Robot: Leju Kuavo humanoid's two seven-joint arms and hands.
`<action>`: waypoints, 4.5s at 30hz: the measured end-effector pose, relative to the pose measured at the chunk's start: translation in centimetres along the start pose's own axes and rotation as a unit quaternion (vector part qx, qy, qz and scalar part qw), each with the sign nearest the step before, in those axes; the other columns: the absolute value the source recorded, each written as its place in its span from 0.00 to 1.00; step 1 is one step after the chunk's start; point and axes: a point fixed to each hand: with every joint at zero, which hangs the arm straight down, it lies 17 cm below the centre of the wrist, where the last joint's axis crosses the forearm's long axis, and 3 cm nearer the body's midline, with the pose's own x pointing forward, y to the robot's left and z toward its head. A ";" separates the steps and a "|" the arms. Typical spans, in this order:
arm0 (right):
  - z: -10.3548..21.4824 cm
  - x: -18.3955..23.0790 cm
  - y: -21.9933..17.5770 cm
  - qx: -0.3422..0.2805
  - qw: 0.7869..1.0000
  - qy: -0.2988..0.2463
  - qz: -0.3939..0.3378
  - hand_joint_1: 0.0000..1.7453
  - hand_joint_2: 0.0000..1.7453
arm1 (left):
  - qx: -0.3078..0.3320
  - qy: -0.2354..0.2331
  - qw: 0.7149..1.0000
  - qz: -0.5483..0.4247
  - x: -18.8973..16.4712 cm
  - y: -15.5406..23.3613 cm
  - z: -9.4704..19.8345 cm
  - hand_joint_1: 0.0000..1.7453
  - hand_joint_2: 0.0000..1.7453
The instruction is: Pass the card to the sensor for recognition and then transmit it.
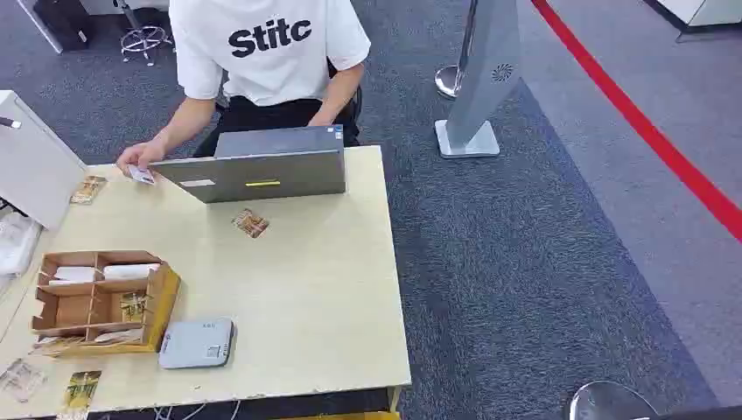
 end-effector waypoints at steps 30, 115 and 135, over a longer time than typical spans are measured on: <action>-0.1 -0.4 0.2 -0.013 1.000 0.019 -0.010 0.00 1.00 | -0.033 -0.309 0.950 -0.011 24.1 -4.9 -1.5 0.00 1.00; 0.0 -1.9 0.4 0.015 0.996 0.008 0.082 0.00 1.00 | -0.222 -0.611 0.331 -0.684 28.7 -67.2 12.1 1.00 1.00; 0.0 -1.9 0.3 0.013 0.995 0.009 0.102 0.00 1.00 | -0.223 -0.629 0.332 -0.667 29.3 -66.5 12.9 1.00 1.00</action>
